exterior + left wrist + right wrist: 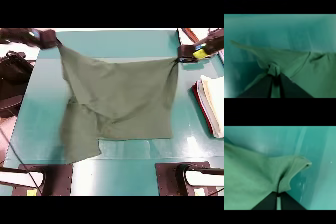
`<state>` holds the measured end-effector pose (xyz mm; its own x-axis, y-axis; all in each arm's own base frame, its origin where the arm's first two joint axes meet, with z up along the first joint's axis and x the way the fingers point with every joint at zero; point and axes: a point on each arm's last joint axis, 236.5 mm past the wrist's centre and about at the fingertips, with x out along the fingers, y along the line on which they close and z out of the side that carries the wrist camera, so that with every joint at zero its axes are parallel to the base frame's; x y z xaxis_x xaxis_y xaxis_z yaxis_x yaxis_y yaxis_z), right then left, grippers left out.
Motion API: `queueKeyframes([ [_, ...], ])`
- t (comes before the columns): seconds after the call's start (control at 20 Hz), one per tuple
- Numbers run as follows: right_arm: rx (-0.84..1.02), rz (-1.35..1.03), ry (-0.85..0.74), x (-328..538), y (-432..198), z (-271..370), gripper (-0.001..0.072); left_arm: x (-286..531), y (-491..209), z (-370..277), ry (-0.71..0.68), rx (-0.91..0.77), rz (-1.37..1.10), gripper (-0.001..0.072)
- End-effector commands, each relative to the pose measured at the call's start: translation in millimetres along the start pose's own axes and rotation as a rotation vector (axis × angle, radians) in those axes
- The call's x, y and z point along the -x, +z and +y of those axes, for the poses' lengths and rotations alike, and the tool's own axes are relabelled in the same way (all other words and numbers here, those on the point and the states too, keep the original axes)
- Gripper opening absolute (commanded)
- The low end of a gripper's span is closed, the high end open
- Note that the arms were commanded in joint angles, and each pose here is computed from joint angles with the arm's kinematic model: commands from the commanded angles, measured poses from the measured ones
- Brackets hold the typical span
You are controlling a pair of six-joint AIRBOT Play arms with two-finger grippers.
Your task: Fold the shirts.
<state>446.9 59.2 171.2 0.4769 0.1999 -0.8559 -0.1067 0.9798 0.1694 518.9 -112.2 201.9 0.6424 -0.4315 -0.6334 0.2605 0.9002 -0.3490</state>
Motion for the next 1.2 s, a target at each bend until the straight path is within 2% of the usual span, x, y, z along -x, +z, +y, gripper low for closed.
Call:
queueKeyframes([
  [0.0, 0.030, 0.088, 0.008, -54, 7, -8, 0.0288, -44, -39, 41, 0.033, 0.093, 0.149, 0.0510],
  [0.05, 0.046, 0.112, 0.009, -55, 6, -8, 0.0321, -34, -41, 50, 0.045, 0.105, 0.162, 0.0488],
  [0.15, 0.079, 0.173, 0.019, -52, -6, -7, 0.0320, -9, -55, 71, 0.068, 0.145, 0.227, 0.0488],
  [0.35, 0.071, 0.260, 0.203, -40, -41, 29, 0.0305, 17, -102, 93, 0.098, 0.203, 0.314, 0.0488],
  [0.55, 0.034, 0.254, 0.268, -23, -75, 41, 0.0305, 22, -219, 99, 0.143, 0.256, 0.475, 0.0488],
  [0.8, 0.000, 0.182, 0.251, -1, -104, 37, 0.0305, 25, -353, 90, 0.144, 0.361, 0.647, 0.0488],
  [1.05, -0.029, 0.147, 0.238, 4, -126, 33, 0.0305, 20, -388, 87, 0.140, 0.414, 0.684, 0.0488],
  [1.15, -0.042, 0.150, 0.234, 5, -132, 30, 0.0305, 15, -392, 76, 0.092, 0.444, 0.678, 0.0488],
])
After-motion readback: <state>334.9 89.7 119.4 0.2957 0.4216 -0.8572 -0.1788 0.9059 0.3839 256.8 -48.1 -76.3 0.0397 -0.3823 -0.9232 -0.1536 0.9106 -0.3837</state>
